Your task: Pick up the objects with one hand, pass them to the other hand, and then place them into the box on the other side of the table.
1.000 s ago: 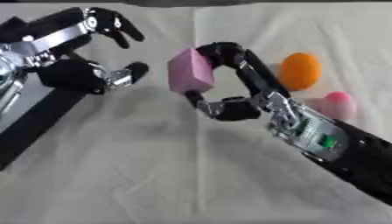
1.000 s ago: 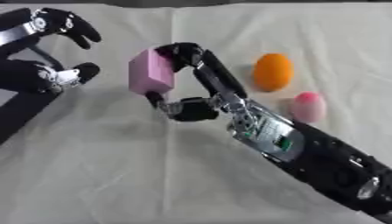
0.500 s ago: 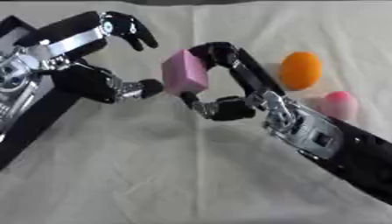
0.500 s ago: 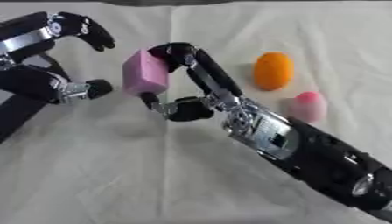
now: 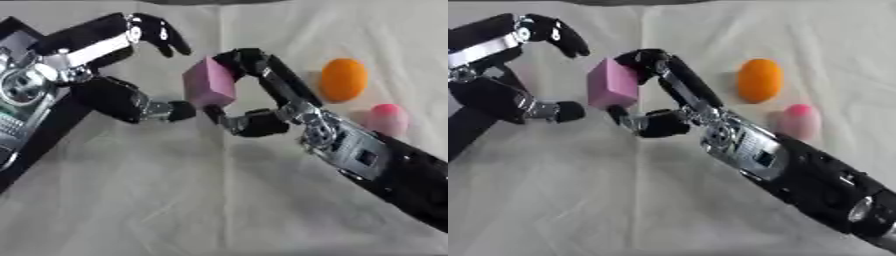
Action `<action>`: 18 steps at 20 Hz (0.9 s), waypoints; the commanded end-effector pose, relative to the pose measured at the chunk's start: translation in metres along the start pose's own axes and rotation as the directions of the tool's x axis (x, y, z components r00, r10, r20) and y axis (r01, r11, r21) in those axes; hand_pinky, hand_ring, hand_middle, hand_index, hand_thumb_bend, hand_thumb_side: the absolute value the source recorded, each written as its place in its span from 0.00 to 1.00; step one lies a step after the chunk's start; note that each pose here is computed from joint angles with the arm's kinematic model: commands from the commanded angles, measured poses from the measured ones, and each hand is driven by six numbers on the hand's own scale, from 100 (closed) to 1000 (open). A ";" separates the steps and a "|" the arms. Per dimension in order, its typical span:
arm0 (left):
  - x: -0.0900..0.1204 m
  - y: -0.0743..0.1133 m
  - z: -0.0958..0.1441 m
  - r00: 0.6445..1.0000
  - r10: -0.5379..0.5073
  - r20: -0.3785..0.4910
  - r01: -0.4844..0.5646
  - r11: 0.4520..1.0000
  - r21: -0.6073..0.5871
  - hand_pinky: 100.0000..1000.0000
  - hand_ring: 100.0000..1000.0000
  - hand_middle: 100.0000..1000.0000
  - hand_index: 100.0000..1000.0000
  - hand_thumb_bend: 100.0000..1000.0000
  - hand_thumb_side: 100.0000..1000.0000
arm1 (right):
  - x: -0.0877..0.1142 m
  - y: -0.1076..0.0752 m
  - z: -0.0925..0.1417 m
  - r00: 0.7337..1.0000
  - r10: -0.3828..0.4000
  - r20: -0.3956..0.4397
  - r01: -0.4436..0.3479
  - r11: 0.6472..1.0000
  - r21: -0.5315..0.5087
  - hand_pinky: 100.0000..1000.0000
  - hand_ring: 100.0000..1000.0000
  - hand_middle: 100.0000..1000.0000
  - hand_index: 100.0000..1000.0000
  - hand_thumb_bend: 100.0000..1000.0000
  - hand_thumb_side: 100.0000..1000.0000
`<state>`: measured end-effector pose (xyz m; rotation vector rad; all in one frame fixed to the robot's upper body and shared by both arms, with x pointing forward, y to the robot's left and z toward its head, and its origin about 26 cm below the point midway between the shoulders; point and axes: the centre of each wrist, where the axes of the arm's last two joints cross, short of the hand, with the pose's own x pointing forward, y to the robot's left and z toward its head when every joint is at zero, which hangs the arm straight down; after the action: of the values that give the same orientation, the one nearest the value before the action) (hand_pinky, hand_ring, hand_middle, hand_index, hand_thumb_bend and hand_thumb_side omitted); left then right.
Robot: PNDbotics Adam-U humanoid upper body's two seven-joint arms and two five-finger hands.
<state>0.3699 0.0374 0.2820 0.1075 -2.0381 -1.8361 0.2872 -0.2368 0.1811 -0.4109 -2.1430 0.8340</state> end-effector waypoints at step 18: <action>-0.002 0.004 -0.016 0.997 -0.056 -0.048 0.058 0.997 0.055 0.89 0.73 0.73 0.78 0.55 0.55 | 0.007 -0.009 -0.009 0.998 0.068 0.014 -0.068 0.998 -0.004 0.59 0.59 0.44 0.55 0.00 0.00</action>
<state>0.3787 0.0237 0.2744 0.1975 -2.0403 -1.7937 0.2891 -0.2345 0.1862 -0.4581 -2.1314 0.8617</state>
